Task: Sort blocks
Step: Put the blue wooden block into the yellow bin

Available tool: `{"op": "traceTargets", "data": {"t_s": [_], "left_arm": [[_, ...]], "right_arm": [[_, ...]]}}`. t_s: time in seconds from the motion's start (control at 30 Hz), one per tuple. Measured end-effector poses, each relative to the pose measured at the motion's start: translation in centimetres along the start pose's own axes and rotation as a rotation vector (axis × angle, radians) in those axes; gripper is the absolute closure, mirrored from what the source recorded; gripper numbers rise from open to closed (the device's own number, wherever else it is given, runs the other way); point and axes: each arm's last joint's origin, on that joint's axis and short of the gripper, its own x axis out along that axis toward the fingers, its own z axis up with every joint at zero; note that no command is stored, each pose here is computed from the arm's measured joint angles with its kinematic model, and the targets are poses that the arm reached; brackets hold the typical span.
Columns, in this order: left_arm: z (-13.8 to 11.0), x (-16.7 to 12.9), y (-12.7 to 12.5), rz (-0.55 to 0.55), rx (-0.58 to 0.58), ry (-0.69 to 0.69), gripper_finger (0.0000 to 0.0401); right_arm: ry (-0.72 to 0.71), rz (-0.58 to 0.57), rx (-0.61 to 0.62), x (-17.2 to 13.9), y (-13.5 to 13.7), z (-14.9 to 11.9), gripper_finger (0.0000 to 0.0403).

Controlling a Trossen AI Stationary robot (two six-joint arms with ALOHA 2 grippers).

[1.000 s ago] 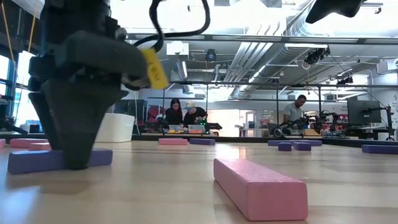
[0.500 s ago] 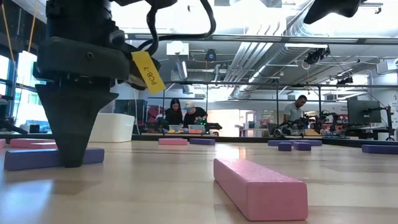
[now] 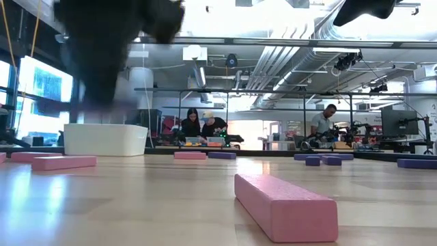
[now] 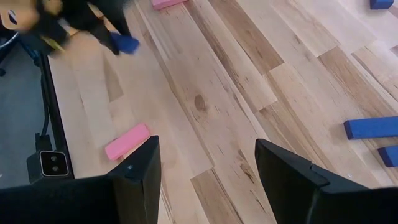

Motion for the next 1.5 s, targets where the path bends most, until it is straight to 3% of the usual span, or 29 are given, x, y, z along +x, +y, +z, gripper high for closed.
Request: {"op": "traceTargets", "data": {"t_s": [0.17,0.33,0.53,0.77,1.1,1.27,1.33,1.4,1.5], "left_arm": [[-2.3,-8.0,0.3,-0.154,-0.033,-0.198,0.0350],[-7.8,-13.5,1.0,-0.299,0.053,-0.182,0.0349],[-16.0,-13.2,1.9,-0.129,0.039,0.038,0.0348],[-20.3,-10.4,1.4,-0.112,-0.077,0.119,0.0339],[-20.0,-8.8,1.9,-0.044,-0.138,0.186,0.0210],[-19.1,-9.7,2.2,-0.099,-0.049,0.202,0.0161],[-18.1,-10.5,2.2,-0.185,-0.006,0.113,0.0152],[-16.6,-11.8,2.3,-0.280,0.037,-0.076,0.0150],[-13.9,-13.8,3.4,-0.304,0.093,-0.380,0.0151]], "right_arm": [[-0.001,0.000,0.002,0.0,0.0,0.0,0.0206],[-0.004,0.001,0.011,0.0,0.0,0.0,0.0206],[-0.004,0.001,0.027,0.0,0.0,0.0,0.0206],[-0.029,-0.018,0.033,0.1,-0.1,0.3,0.0206],[-0.062,0.019,0.078,0.3,-0.1,1.1,0.0206],[-0.094,0.051,0.119,0.4,0.1,1.7,0.0206],[-0.122,0.085,0.163,0.4,0.3,2.1,0.0206],[-0.158,0.123,0.208,0.4,0.6,2.7,0.0206],[-0.209,0.115,0.335,0.7,0.1,3.7,0.0206]]}}
